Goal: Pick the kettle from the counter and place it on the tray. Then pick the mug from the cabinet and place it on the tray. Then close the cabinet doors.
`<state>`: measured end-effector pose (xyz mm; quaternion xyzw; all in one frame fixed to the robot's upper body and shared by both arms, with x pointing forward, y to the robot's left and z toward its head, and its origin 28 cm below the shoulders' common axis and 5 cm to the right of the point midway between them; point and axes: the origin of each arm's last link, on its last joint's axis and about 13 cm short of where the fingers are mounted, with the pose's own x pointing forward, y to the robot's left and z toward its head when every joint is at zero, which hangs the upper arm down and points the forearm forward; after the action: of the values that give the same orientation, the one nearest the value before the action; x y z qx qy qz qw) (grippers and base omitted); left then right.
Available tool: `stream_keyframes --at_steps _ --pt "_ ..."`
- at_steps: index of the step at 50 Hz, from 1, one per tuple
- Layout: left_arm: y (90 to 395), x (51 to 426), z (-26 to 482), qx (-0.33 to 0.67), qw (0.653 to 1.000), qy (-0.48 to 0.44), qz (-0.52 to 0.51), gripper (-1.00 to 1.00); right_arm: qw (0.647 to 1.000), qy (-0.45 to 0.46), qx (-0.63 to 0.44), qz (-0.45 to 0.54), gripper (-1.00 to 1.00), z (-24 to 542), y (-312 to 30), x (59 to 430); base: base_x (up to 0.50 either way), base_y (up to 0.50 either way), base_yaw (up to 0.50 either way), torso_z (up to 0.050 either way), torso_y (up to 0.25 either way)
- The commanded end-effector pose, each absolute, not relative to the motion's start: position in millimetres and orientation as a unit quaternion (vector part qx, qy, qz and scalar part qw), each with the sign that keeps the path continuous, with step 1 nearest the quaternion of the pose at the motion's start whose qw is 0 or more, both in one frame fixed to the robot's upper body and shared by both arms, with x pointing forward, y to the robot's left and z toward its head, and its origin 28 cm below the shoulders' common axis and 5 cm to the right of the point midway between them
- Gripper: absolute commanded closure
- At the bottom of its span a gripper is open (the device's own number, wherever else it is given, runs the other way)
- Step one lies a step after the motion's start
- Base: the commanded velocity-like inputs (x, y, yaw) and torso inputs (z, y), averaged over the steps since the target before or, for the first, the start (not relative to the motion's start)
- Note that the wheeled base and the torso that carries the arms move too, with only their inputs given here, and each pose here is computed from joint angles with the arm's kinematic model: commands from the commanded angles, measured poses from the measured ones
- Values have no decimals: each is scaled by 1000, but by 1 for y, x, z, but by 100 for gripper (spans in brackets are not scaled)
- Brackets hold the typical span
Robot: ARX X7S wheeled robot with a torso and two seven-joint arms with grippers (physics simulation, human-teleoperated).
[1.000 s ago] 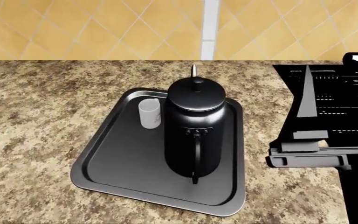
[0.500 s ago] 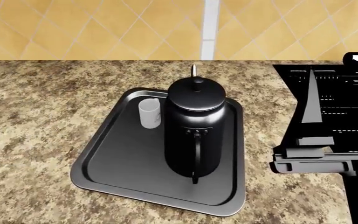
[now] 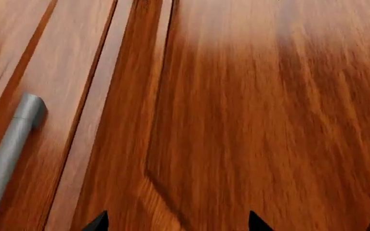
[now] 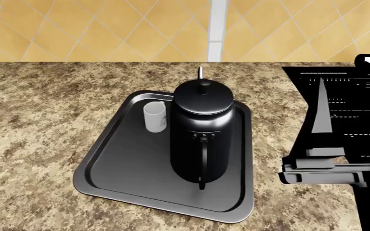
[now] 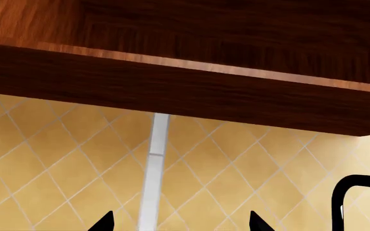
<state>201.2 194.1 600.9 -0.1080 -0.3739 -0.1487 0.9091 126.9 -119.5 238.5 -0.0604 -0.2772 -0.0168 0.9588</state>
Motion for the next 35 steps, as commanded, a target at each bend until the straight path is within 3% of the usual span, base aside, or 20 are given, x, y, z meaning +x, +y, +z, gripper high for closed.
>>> stream_keyframes --at_steps 1,16,26,35 --pt "155 191 611 -154 862 -338 -344 -100 959 -277 -58 -16 -100 238 -120 126 0 0 0 0 0" --pt "131 205 606 -78 887 -307 -337 -100 957 -284 -56 -17 -100 240 -125 122 0 0 0 1 1" --pt "127 235 594 45 933 -283 -219 -100 957 -284 -54 -17 -100 237 -127 120 0 0 0 0 0" --pt "127 257 585 118 943 -264 -167 -100 957 -284 -54 -18 -100 235 -127 120 0 0 0 0 0"
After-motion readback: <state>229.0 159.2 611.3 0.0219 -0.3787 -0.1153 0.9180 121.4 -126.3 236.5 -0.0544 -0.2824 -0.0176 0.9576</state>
